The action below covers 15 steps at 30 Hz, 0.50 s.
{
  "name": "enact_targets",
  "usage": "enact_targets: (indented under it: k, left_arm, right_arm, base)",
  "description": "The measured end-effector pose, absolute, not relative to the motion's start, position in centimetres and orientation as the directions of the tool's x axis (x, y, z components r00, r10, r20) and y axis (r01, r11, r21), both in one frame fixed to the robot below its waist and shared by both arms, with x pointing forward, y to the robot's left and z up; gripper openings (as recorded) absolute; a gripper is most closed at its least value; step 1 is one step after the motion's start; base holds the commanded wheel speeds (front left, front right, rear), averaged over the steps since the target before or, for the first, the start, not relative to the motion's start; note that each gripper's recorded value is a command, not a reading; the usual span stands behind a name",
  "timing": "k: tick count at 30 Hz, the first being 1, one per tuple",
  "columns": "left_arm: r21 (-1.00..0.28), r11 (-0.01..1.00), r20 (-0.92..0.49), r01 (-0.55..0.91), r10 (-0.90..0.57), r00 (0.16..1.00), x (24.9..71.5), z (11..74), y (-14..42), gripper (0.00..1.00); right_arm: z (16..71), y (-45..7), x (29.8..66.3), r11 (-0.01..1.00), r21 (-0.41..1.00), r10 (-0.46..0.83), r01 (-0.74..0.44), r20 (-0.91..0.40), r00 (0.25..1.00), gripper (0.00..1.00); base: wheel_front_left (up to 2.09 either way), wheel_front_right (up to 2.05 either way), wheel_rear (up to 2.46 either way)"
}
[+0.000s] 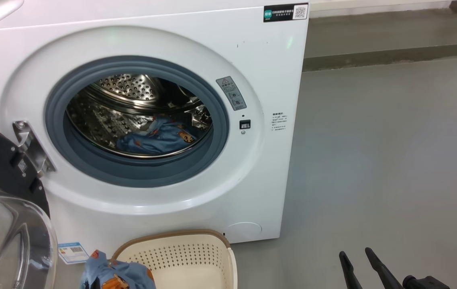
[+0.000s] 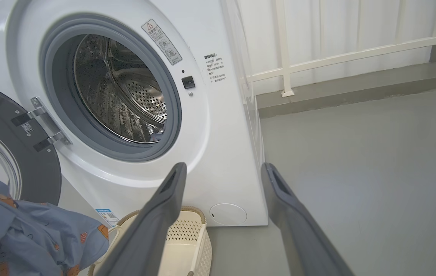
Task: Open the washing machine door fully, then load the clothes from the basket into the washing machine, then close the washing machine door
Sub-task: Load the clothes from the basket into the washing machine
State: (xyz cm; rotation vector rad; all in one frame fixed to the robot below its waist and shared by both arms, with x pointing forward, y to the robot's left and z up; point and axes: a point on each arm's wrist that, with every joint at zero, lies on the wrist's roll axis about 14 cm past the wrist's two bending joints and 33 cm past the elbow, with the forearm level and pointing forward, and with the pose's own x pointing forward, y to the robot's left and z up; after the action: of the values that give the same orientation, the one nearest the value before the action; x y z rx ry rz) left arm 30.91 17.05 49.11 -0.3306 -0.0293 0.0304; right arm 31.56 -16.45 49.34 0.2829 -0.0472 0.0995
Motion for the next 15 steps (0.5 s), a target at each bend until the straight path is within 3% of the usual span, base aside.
enact_targets:
  k: [15]
  left_arm:
    - [-0.319,0.947,0.04,-0.018,0.032,0.999,30.59,49.62,16.98,0.0]
  right_arm:
    - [49.49,-16.69,31.41,0.958,0.268,0.09,-0.105,0.065,0.994,1.0]
  base:
    - [0.0,0.0,0.0]
